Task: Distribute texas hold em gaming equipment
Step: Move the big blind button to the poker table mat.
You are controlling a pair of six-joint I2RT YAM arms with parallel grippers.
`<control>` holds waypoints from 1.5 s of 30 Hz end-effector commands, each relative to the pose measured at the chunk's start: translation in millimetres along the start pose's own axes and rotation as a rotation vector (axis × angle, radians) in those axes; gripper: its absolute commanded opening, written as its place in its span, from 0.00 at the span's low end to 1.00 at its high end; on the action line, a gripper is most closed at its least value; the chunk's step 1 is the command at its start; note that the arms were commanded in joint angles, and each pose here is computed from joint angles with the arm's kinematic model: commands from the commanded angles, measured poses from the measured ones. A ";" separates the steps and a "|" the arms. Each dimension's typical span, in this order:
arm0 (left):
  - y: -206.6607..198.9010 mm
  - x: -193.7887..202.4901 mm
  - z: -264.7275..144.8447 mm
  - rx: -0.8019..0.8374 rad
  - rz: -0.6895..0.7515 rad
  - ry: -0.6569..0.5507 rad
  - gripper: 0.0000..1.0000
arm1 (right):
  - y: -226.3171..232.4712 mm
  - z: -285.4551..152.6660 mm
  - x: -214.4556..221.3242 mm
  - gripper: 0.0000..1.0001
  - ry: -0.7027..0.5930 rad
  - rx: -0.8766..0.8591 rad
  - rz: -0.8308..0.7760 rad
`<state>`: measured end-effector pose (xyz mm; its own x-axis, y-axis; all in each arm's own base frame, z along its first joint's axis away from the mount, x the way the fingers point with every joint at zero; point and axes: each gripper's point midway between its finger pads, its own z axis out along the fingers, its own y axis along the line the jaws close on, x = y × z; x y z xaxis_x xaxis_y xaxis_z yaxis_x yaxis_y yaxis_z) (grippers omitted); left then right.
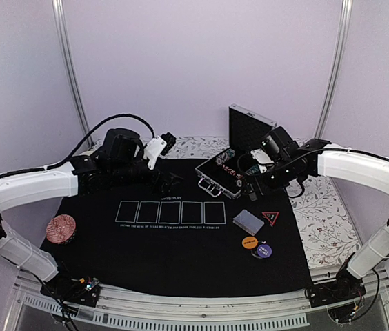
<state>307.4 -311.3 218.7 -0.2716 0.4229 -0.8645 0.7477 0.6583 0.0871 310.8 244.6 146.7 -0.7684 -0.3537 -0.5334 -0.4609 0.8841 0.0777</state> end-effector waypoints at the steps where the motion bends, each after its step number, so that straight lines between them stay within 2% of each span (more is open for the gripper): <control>1: 0.2 -7.5 -5.7 -0.023 0.027 -0.039 0.98 | 10.3 -2.9 -3.2 0.99 0.022 -0.047 -0.030; 15: 3.4 -4.4 -5.2 -0.045 0.041 -0.037 0.98 | 8.3 -24.6 7.8 0.99 0.091 -0.043 -0.052; 20: 3.5 -2.7 -4.0 -0.045 0.041 -0.032 0.98 | 3.5 -19.3 57.0 0.99 0.289 -0.009 0.104; 24: 2.1 -2.3 -3.7 -0.037 0.040 -0.032 0.98 | 13.6 -13.8 105.2 0.99 0.412 0.031 0.130; 35: 2.7 0.9 -3.2 -0.042 0.044 -0.026 0.98 | 54.9 7.3 170.1 0.88 0.550 -0.012 0.143; 45: 3.0 3.0 -2.3 -0.045 0.046 -0.022 0.98 | 39.9 26.2 191.0 0.79 0.567 0.053 0.113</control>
<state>311.5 -304.0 213.0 -0.2505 0.4393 -0.8627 0.7245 0.6761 0.1339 153.5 221.1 37.5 -0.9360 -0.3513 0.0229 -0.3484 0.9338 0.0820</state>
